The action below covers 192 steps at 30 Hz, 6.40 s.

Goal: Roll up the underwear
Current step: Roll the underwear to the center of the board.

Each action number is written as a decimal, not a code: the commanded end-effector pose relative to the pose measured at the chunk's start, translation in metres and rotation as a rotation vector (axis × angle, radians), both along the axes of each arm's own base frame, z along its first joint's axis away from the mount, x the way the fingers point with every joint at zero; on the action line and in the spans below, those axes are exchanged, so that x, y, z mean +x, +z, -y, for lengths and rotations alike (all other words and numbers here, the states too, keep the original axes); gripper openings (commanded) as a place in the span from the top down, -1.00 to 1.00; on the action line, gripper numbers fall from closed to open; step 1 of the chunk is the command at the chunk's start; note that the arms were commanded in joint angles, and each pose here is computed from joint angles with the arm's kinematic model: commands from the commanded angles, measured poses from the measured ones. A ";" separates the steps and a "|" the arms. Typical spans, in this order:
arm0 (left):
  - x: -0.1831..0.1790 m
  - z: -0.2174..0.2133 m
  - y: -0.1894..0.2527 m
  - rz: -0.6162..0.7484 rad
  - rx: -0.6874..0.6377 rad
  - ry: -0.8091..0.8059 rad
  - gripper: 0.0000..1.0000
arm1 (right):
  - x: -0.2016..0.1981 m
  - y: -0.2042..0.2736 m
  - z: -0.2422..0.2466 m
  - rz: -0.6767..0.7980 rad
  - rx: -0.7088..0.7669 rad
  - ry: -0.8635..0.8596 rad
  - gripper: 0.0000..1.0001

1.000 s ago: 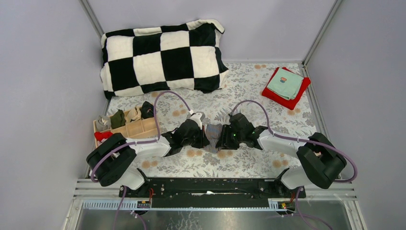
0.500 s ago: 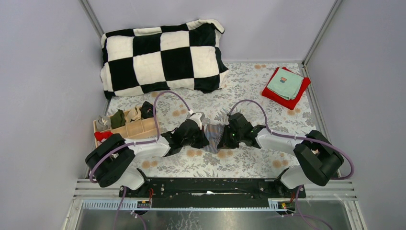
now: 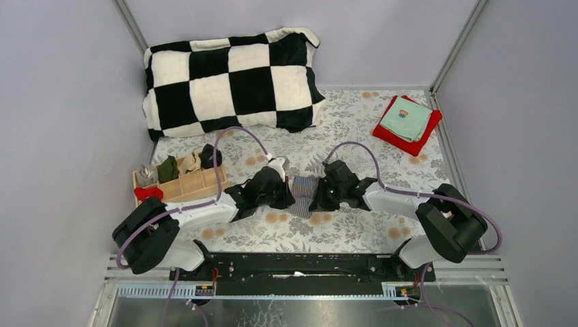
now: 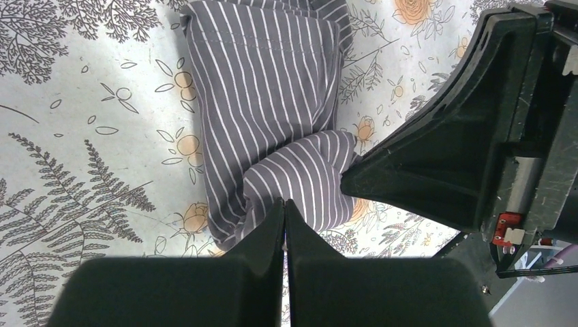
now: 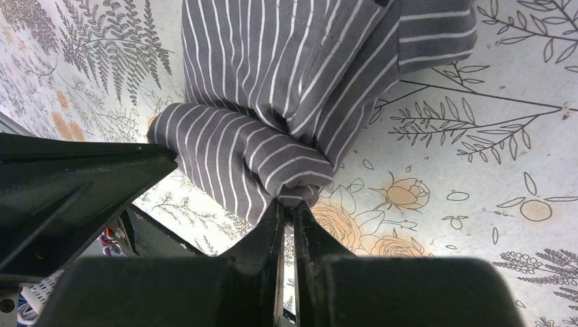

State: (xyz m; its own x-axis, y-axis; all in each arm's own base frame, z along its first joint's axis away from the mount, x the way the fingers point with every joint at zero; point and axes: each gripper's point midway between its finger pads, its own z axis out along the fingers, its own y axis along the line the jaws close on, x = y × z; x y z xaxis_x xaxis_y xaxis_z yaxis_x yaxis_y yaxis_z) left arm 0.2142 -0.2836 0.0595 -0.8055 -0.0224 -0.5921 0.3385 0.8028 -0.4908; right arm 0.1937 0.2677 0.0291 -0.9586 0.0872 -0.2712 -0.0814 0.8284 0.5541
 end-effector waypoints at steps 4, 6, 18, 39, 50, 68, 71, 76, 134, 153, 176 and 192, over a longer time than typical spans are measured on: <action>-0.001 0.001 -0.022 -0.024 0.026 -0.014 1.00 | -0.005 -0.006 0.000 -0.017 -0.004 0.016 0.96; -0.002 -0.003 -0.033 -0.039 0.052 -0.003 1.00 | -0.005 -0.004 0.000 -0.012 -0.002 0.016 0.93; -0.004 -0.011 -0.052 -0.064 0.098 0.011 1.00 | 0.017 0.047 0.006 0.263 -0.007 0.120 0.02; -0.005 -0.009 -0.043 -0.054 0.084 -0.008 1.00 | -0.018 0.057 -0.018 1.265 -0.285 1.322 -0.20; -0.005 -0.010 -0.042 -0.054 0.088 -0.005 1.00 | -0.006 0.035 -0.020 1.409 -0.457 1.393 -0.30; -0.005 -0.011 -0.046 -0.059 0.095 0.000 1.00 | 0.000 -0.001 -0.007 1.411 -0.649 1.535 -0.33; -0.005 -0.011 -0.046 -0.060 0.097 -0.001 1.00 | 0.001 -0.006 -0.006 1.403 -0.656 1.536 -0.33; -0.005 -0.011 -0.047 -0.063 0.098 0.000 1.00 | -0.001 -0.013 -0.005 1.391 -0.643 1.524 -0.28; 0.024 -0.065 0.020 0.025 0.065 0.231 1.00 | -0.027 0.036 -0.043 0.801 0.189 0.385 1.00; 0.013 -0.040 0.022 -0.013 -0.059 0.134 1.00 | -0.009 0.002 0.007 0.460 0.207 -0.202 1.00; 0.024 0.022 0.050 0.046 -0.183 -0.073 0.82 | -0.019 -0.037 0.057 0.209 0.045 -0.524 1.00; 0.025 0.063 0.019 0.021 -0.138 -0.131 0.91 | -0.021 -0.040 0.066 0.188 0.019 -0.562 1.00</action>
